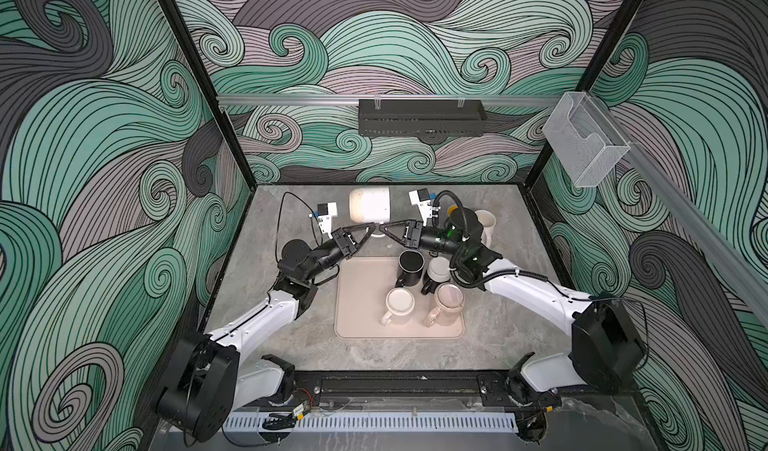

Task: Turn the mug right side up
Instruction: 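Open the left gripper and draw it back while the right holds the cream mug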

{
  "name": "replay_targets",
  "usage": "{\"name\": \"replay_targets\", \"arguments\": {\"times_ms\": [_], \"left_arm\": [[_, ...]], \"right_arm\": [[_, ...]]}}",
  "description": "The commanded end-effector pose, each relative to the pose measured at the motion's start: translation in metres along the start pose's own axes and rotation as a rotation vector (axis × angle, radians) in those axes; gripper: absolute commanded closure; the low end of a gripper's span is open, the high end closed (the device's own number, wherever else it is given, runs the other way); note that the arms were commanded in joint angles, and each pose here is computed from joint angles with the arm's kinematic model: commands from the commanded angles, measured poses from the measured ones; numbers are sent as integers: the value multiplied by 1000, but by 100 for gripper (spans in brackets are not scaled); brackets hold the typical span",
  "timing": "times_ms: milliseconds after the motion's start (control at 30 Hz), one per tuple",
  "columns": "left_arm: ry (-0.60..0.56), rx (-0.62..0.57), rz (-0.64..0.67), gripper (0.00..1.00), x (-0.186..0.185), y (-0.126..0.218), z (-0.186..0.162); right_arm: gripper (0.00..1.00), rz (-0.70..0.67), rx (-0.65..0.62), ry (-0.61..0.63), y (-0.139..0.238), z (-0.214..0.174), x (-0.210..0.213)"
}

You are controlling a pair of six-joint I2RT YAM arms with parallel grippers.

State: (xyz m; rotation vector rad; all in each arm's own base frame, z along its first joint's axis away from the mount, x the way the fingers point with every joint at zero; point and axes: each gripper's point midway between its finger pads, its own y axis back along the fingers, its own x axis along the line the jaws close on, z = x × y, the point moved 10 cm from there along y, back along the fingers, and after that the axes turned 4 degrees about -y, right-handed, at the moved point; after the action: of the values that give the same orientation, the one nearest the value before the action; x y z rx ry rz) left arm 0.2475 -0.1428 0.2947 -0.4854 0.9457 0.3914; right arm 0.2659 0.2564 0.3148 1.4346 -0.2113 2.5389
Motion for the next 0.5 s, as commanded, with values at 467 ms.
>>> {"name": "replay_targets", "arguments": {"times_ms": [467], "left_arm": [[-66, -48, -92, 100, -15, 2, 3]], "right_arm": [[73, 171, -58, 44, -18, 15, 30]]}}
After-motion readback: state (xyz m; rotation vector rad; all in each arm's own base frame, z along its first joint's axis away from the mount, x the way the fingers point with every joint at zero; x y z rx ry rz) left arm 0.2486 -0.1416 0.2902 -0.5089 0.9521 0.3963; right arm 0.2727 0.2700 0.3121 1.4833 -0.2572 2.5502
